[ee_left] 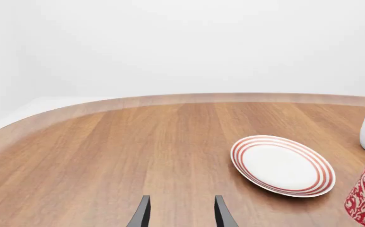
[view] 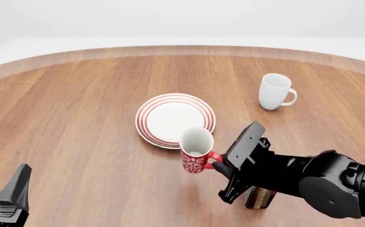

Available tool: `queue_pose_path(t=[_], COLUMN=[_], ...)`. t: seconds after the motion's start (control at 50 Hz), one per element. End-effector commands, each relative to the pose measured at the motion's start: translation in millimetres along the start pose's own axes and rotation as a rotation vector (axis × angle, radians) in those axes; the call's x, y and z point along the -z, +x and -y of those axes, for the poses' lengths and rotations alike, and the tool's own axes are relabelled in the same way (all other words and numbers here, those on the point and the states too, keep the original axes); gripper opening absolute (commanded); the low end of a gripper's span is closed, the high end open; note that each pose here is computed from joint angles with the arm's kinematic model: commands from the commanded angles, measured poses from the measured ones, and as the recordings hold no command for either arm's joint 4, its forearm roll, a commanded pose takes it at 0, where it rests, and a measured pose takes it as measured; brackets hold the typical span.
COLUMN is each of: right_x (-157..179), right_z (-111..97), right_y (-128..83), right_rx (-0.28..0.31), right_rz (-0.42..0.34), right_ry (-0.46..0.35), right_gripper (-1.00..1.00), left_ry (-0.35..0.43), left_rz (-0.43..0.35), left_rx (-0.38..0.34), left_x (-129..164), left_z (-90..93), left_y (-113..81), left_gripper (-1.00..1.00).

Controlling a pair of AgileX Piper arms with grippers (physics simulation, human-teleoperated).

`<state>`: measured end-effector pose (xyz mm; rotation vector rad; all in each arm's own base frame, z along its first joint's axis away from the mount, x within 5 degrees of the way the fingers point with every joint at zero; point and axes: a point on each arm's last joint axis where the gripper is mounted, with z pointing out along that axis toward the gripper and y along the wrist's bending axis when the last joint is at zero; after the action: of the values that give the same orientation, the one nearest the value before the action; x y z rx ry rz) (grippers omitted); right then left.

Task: Pick up the red mug and put it on the plate

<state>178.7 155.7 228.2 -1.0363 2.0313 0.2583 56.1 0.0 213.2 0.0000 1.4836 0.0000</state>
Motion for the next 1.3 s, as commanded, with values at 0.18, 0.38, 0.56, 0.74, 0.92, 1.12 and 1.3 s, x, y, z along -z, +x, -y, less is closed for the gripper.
queue_pose_path(t=[0.18, 0.38, 0.56, 0.74, 0.92, 1.12, 1.3], right_x=[20, 19, 14, 2, -9, -23, -41], right_z=[8, 13, 23, 30, 40, 50, 57], right_y=[-17, -28, -38, -52, -60, -69, -74], right_rx=[0.002, 0.009, 0.004, 0.012, 0.006, 0.005, 0.0], right_rz=[0.084, 0.112, 0.116, 0.129, 0.131, 0.137, 0.131], right_ry=[0.033, 0.047, 0.073, 0.087, 0.109, 0.128, 0.137], right_gripper=[-1.0, -1.0, -1.0, -1.0, -1.0, -1.0, -1.0], left_ry=[0.0, 0.0, 0.0, 0.0, 0.0, 0.0, 0.0], left_rz=[0.0, 0.0, 0.0, 0.0, 0.0, 0.0, 0.0], left_rx=[0.0, 0.0, 0.0, 0.0, 0.0, 0.0, 0.0], left_x=[0, 0, 0, 0, 0, 0, 0], left_z=[0.0, 0.0, 0.0, 0.0, 0.0, 0.0, 0.0], left_y=[0.0, 0.0, 0.0, 0.0, 0.0, 0.0, 0.0], left_gripper=[1.0, 1.0, 1.0, 1.0, 1.0, 1.0, 1.0])
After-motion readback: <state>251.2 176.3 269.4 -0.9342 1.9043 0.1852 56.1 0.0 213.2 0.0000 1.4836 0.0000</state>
